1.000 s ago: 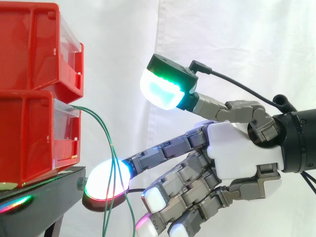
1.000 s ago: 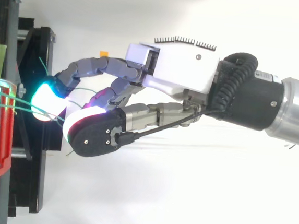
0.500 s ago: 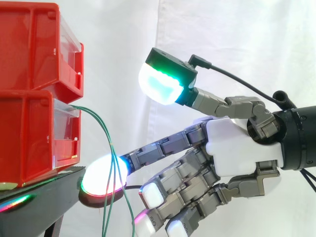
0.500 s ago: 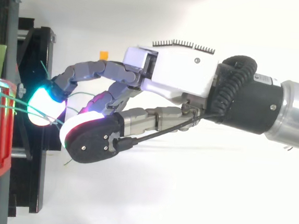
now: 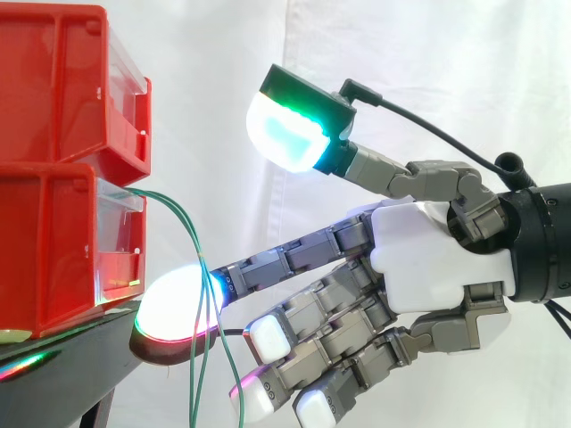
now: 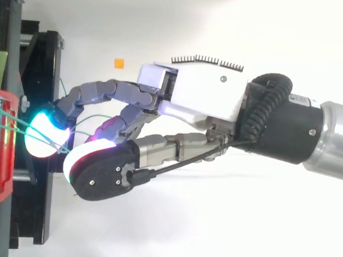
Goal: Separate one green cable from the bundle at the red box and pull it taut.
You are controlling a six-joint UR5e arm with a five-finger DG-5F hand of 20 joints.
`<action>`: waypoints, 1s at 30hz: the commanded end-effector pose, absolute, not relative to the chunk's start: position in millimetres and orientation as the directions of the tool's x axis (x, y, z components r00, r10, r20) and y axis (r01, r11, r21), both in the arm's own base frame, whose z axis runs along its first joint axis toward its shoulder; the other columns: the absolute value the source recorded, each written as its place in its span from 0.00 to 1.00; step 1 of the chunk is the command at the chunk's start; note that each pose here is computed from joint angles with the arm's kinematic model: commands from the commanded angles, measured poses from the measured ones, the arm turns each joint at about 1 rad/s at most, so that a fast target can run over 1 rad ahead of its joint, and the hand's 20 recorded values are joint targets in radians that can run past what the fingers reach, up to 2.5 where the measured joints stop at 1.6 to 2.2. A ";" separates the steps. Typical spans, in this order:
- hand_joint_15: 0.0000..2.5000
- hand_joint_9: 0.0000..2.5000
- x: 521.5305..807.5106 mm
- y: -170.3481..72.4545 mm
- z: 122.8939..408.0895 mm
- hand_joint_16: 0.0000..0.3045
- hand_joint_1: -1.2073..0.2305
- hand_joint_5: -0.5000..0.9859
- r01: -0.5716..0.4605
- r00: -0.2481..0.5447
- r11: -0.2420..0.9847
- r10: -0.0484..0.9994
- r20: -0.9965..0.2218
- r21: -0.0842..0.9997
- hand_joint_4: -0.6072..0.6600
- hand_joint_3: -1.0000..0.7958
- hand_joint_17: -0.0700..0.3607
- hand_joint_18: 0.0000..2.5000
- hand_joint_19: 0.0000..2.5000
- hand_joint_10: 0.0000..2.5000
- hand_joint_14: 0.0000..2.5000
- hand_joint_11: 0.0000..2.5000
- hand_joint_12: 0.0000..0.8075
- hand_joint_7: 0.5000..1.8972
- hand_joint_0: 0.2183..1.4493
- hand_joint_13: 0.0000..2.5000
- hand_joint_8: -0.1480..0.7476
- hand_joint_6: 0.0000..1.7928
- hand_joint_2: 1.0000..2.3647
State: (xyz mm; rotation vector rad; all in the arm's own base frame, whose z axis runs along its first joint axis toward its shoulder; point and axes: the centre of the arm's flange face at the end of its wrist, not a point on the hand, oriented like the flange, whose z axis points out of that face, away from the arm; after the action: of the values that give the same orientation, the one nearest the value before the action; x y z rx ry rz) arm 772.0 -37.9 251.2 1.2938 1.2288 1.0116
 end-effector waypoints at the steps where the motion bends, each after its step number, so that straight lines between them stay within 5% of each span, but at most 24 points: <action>1: 0.16 0.38 772.2 -33.6 251.3 0.25 0.53 0.23 0.113 0.116 0.046 0.991 -0.059 0.992 0.61 0.28 0.55 0.30 0.18 0.00 0.00 0.21 0.51 0.11 0.12 0.28 0.53 0.28 0.00; 30: 0.17 0.40 770.4 -14.2 249.3 0.22 0.50 0.26 0.125 0.095 -0.051 0.995 0.039 0.991 0.66 0.28 0.51 0.28 0.20 0.00 0.01 0.22 0.47 0.13 0.17 0.29 0.49 0.28 0.00</action>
State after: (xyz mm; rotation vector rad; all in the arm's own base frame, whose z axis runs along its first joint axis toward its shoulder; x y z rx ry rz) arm 771.2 -14.6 249.9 1.3673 1.2090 1.1052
